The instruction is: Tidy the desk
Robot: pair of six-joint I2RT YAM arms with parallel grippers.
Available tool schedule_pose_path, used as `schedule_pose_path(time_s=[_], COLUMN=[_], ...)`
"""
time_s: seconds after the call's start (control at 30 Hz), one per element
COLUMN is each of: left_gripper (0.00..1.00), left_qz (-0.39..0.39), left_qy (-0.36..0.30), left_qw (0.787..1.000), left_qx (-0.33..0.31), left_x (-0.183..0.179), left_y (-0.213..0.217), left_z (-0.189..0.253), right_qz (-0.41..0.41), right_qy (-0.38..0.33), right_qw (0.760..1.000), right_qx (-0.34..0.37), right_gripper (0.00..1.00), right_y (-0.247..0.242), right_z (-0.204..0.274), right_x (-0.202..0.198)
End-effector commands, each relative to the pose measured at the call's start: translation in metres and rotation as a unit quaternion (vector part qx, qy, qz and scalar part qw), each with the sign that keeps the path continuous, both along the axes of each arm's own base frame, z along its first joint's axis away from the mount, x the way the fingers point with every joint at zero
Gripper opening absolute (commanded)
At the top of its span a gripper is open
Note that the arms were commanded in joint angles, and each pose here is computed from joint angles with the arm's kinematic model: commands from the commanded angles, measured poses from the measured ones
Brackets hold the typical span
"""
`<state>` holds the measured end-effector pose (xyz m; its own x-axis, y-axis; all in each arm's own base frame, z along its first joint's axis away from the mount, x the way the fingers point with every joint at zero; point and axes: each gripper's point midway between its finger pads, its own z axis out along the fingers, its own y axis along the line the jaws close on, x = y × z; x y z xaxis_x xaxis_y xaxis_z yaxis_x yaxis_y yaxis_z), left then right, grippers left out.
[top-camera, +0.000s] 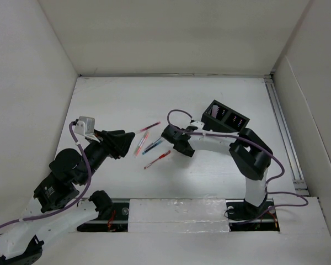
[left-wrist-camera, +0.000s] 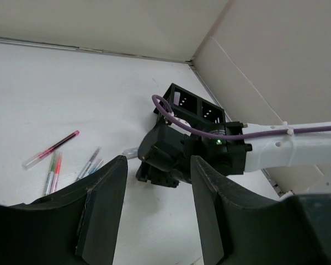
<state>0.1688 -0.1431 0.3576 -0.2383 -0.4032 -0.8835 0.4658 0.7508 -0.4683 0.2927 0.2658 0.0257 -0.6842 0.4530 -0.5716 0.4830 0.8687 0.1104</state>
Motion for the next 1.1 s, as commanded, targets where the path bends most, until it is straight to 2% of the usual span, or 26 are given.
schedule_pose_path(time_s=[0.0, 0.23, 0.3, 0.33, 0.43, 0.57, 0.6, 0.67, 0.7, 0.9, 1.07], left_gripper=[0.45, 0.45, 0.45, 0.45, 0.45, 0.45, 0.45, 0.45, 0.45, 0.45, 0.45], left_qz=[0.008, 0.006, 0.006, 0.004, -0.002, -0.005, -0.007, -0.008, -0.008, 0.008, 0.021], left_qy=[-0.018, -0.011, -0.01, -0.009, -0.009, 0.001, 0.002, 0.005, 0.01, 0.027, 0.039], left_qw=[1.0, 1.0, 1.0, 1.0, 1.0, 1.0, 1.0, 1.0, 0.999, 0.999, 0.998], left_qx=[-0.01, -0.01, -0.012, -0.012, -0.015, -0.022, -0.024, -0.028, -0.03, -0.035, -0.045], left_x=[0.001, 0.004, 0.005, 0.005, 0.007, 0.01, 0.01, 0.012, 0.013, 0.02, 0.024], left_y=[0.003, -0.001, -0.003, -0.005, -0.009, -0.016, -0.018, -0.021, -0.023, -0.025, -0.024], left_z=[0.014, 0.01, 0.01, 0.01, 0.011, 0.011, 0.01, 0.01, 0.008, 0.009, 0.009], right_qz=[0.054, 0.14, 0.159, 0.165, 0.201, 0.244, 0.272, 0.299, 0.338, 0.397, 0.413], right_qy=[0.04, 0.043, 0.04, 0.019, -0.021, -0.039, -0.036, -0.055, -0.057, -0.08, -0.102], right_qw=[0.997, 0.988, 0.984, 0.983, 0.973, 0.959, 0.948, 0.94, 0.924, 0.897, 0.891], right_qx=[-0.039, -0.052, -0.068, -0.077, -0.109, -0.139, -0.164, -0.155, -0.169, -0.175, -0.156], right_gripper=[0.54, 0.5, 0.55, 0.59, 0.64, 0.64, 0.64, 0.65, 0.65, 0.65, 0.65], right_y=[-0.017, -0.037, -0.046, -0.054, -0.065, -0.072, -0.077, -0.066, -0.063, -0.048, -0.036], right_z=[-0.008, -0.003, 0.001, 0.008, 0.025, 0.045, 0.048, 0.055, 0.059, 0.066, 0.072], right_x=[-0.037, -0.088, -0.094, -0.09, -0.072, -0.045, -0.037, -0.019, -0.01, 0.04, 0.064])
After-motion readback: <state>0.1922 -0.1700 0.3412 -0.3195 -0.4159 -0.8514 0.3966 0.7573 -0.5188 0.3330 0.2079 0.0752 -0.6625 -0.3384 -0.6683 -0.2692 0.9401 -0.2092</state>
